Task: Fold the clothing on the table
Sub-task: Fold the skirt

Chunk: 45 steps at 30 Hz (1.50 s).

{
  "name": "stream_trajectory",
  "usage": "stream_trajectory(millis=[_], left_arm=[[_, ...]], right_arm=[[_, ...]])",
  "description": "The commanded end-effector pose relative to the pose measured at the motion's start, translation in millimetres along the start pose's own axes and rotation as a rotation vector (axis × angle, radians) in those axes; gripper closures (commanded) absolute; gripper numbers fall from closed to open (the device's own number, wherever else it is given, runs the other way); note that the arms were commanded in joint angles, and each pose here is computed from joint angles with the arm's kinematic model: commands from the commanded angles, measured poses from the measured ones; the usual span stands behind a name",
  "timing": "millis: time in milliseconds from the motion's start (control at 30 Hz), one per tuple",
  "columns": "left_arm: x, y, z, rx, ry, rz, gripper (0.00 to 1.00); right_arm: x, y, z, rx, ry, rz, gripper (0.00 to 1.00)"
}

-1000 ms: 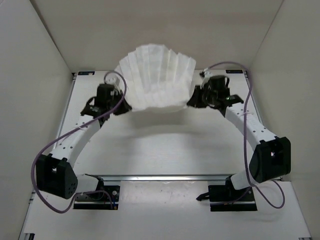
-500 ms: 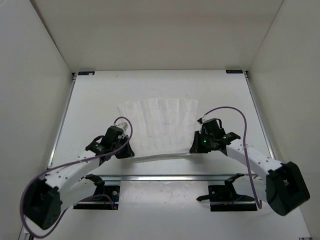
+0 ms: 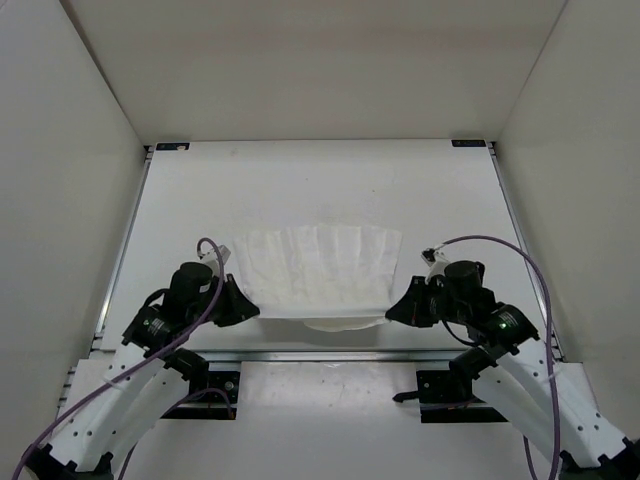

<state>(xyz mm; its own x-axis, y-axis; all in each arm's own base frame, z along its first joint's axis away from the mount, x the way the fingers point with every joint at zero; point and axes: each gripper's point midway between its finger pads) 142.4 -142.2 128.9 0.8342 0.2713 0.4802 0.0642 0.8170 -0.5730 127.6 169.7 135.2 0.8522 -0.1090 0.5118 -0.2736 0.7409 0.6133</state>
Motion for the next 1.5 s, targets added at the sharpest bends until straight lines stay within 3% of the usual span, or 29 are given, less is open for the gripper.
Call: stream_trajectory(millis=[0,200,300,467,767,800,867,900,933,1000,1133,1300,1333,1467], left_arm=[[10,7,25,0.084,-0.028,0.006,1.00],[69,-19,44,0.066,-0.155,-0.037,1.00],[105,-18,30,0.120,-0.201,-0.053,1.00],[142,0,-23,0.099,-0.258,0.030,1.00],[161,53,-86,0.199,-0.250,0.160,0.99],[164,56,-93,0.201,-0.247,0.166,0.96],[170,61,-103,0.210,-0.244,0.173,0.76],[180,56,-108,0.194,-0.256,0.166,0.53],[189,54,-112,0.181,-0.267,0.158,0.43],[204,51,-116,0.165,-0.272,0.164,0.39],[226,34,-99,0.133,-0.310,0.139,0.32],[204,25,-80,0.106,-0.315,0.118,0.32],[195,27,-76,0.106,-0.318,0.124,0.32],[154,40,-77,0.131,-0.304,0.120,0.33]], right_arm=[[1,1,24,0.008,-0.052,-0.052,1.00],[60,10,57,0.016,-0.263,0.038,1.00],[103,3,56,0.027,-0.334,0.085,1.00],[151,-24,2,-0.013,-0.357,0.141,1.00],[206,-55,-99,-0.053,-0.234,0.140,1.00],[206,-60,-105,-0.055,-0.221,0.127,1.00],[211,-79,-121,-0.089,-0.201,0.081,0.94],[220,-82,-122,-0.103,-0.208,0.076,0.82],[227,-90,-126,-0.127,-0.206,0.070,0.72],[236,-100,-129,-0.155,-0.206,0.046,0.58],[248,-102,-108,-0.219,-0.274,0.038,0.48],[227,-94,-75,-0.249,-0.308,0.051,0.53],[216,-96,-71,-0.250,-0.305,0.058,0.58],[188,-111,-66,-0.274,-0.299,0.057,0.95]])
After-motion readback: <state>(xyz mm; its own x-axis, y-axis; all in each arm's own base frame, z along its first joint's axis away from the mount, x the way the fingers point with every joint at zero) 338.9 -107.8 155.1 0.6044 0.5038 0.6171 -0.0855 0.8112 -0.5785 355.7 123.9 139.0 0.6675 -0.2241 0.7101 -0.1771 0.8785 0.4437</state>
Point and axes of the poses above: each gripper's point midway between its finger pads, its own z axis back along the fingers, its own y axis along the line the jaws close on, x = y × z, and after that the axes turned 1 degree about z, right-handed
